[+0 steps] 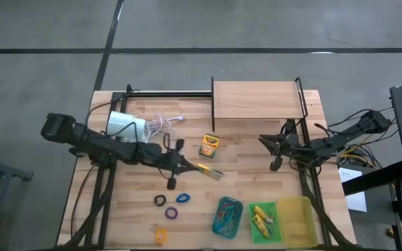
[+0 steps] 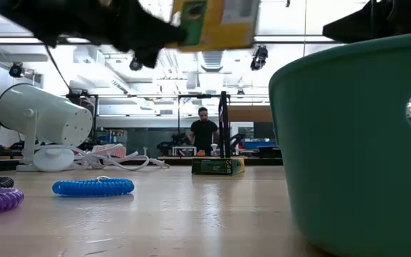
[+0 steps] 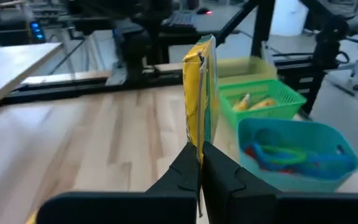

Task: Pick & Place Office Desk Supplies
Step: Put the crayon box into the green bin

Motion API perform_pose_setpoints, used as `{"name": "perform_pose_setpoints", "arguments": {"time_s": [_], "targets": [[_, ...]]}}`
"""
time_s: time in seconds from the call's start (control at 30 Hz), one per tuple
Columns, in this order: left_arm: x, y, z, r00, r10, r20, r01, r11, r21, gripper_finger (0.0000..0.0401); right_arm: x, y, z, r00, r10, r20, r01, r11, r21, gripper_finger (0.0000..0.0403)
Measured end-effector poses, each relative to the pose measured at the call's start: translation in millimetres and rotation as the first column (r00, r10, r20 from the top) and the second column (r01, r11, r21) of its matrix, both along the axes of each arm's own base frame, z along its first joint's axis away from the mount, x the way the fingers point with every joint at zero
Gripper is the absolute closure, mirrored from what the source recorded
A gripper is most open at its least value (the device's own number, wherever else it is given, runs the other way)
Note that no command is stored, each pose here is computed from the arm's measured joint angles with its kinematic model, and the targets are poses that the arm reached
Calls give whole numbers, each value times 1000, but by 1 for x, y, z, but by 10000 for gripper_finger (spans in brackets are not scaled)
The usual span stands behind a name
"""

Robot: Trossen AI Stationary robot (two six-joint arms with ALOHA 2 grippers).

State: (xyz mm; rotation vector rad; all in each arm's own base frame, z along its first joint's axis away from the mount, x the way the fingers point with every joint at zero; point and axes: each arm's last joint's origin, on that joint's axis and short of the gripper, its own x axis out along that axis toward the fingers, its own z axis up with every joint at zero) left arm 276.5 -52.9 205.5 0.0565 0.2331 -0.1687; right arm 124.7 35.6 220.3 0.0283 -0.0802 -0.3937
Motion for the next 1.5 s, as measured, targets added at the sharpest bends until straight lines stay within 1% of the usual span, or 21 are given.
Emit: {"name": "perform_pose_setpoints", "arguments": {"time_s": [0.03, 0.1, 0.2, 0.27, 0.3, 0.4, 0.47, 0.57, 0.67, 0.73, 0.83, 1.0, 1.2, 1.3, 1.37, 1.5], "targets": [[7, -2, 2, 1000, -20, -7, 20, 1000, -4, 393, 0, 0, 0, 1000, 0, 0, 0, 1000, 0, 349], [22, -7, 7, 994, -104, -20, 104, 994, -24, 393, 0, 0, 0, 1000, 0, 0, 0, 1000, 0, 349], [43, -12, 11, 965, -256, -54, 253, 966, -46, 393, 0, 0, 0, 1000, 1, -1, -1, 1000, 5, 349], [55, -15, 13, 945, -320, -61, 319, 947, -34, 393, 0, 0, -1, 1000, 1, -3, -1, 1000, 10, 349], [63, -16, 14, 942, -332, -51, 331, 943, -19, 393, 0, 0, -1, 1000, 1, -6, -1, 1000, 9, 349], [85, -20, 17, 936, -351, -27, 352, 934, 59, 393, 1, 0, -2, 1000, 1, -14, -1, 1000, 5, 349], [100, -23, 19, 934, -357, -9, 356, 930, 90, 393, 1, 0, -2, 1000, 1, -16, -1, 1000, 5, 349], [119, -26, 17, 934, -356, -27, 357, 930, 82, 393, 1, 0, -3, 1000, 2, -19, -2, 1000, 4, 349], [130, -28, 12, 935, -338, -106, 346, 936, 68, 393, 1, 0, -3, 1000, 3, -21, -2, 1000, 2, 349], [135, -27, 8, 941, -305, -147, 318, 945, 78, 393, 1, 0, -3, 1000, 2, -21, -2, 1000, 2, 349], [142, -28, 3, 945, -298, -138, 311, 947, 83, 392, 1, 0, -3, 1000, 2, -28, -2, 1000, 0, 349], [150, -36, -5, 936, -334, -114, 344, 936, 79, 392, 1, 0, -4, 999, 2, -33, -2, 1000, -2, 349], [159, -48, -23, 928, -360, -100, 368, 926, 80, 392, 1, 0, -4, 999, 1, -34, -1, 1000, -2, 349], [163, -53, -25, 928, -369, -60, 373, 924, 87, 392, 1, 0, -4, 999, 2, -35, -2, 1000, -3, 349], [168, -56, -23, 928, -374, -6, 373, 923, 96, 392, 1, 0, -4, 999, 2, -37, -2, 1000, -4, 349], [170, -59, -22, 926, -378, 6, 376, 921, 97, 392, 1, 1, -5, 999, 2, -40, -2, 1000, -5, 349]]}}
